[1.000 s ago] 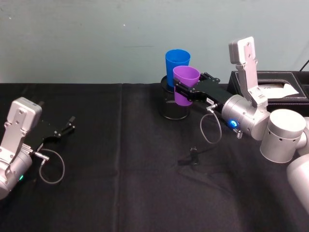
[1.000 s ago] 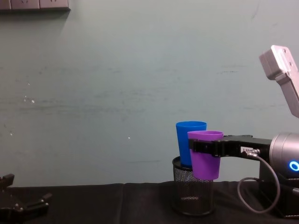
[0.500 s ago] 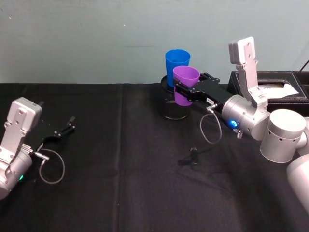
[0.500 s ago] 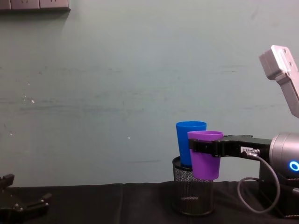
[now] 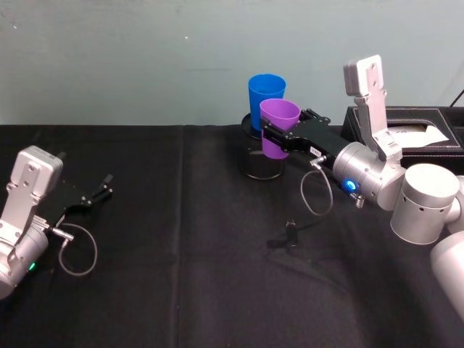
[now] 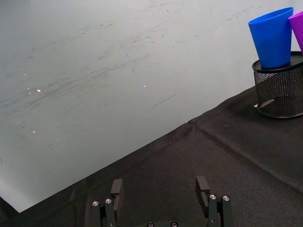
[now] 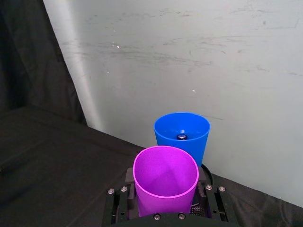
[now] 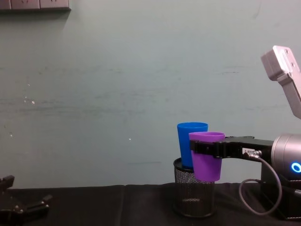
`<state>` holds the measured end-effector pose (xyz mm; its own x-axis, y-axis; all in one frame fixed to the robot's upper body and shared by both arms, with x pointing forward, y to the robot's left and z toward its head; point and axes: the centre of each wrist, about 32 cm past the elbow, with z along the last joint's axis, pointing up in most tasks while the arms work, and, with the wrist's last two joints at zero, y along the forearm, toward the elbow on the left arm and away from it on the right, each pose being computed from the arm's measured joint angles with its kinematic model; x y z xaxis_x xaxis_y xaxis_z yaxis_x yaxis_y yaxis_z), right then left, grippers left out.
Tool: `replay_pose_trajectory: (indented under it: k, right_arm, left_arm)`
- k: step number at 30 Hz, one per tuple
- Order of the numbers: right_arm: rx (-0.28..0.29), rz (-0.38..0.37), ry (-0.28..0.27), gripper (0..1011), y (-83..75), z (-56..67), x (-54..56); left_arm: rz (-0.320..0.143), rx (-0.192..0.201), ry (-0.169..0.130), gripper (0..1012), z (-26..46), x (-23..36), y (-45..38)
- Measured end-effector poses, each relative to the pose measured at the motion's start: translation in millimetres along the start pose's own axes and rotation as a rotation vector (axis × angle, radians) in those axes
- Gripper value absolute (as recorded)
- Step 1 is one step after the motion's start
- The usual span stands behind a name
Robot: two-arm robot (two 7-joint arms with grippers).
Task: Pick up one cup with a gripper and tap it against the other cup.
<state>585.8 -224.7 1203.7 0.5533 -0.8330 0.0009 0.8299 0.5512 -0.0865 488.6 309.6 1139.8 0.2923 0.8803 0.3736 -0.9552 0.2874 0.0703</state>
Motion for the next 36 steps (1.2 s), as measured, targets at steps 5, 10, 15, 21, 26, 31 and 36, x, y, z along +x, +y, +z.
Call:
replay_pose_trajectory:
  k: [5, 10, 15, 21, 26, 31, 36]
  right_arm:
    - [0.0, 0.0, 0.0, 726, 0.0, 0.0, 0.0]
    - [0.0, 0.0, 0.0, 726, 0.0, 0.0, 0.0]
    - [0.0, 0.0, 0.0, 726, 0.0, 0.0, 0.0]
    - [0.0, 0.0, 0.0, 726, 0.0, 0.0, 0.0]
    - [0.0, 0.0, 0.0, 726, 0.0, 0.0, 0.0]
    - [0.0, 0.0, 0.0, 726, 0.0, 0.0, 0.0]
    - [0.0, 0.0, 0.0, 726, 0.0, 0.0, 0.0]
  left_arm:
    - [0.0, 0.0, 0.0, 1000, 0.0, 0.0, 0.0]
    - [0.0, 0.0, 0.0, 1000, 0.0, 0.0, 0.0]
    - [0.0, 0.0, 0.0, 1000, 0.0, 0.1, 0.0]
    - [0.0, 0.0, 0.0, 1000, 0.0, 0.0, 0.0]
    - [0.0, 0.0, 0.0, 1000, 0.0, 0.0, 0.0]
    - [0.0, 0.0, 0.0, 1000, 0.0, 0.0, 0.0]
    - [0.0, 0.0, 0.0, 1000, 0.0, 0.0, 0.0]
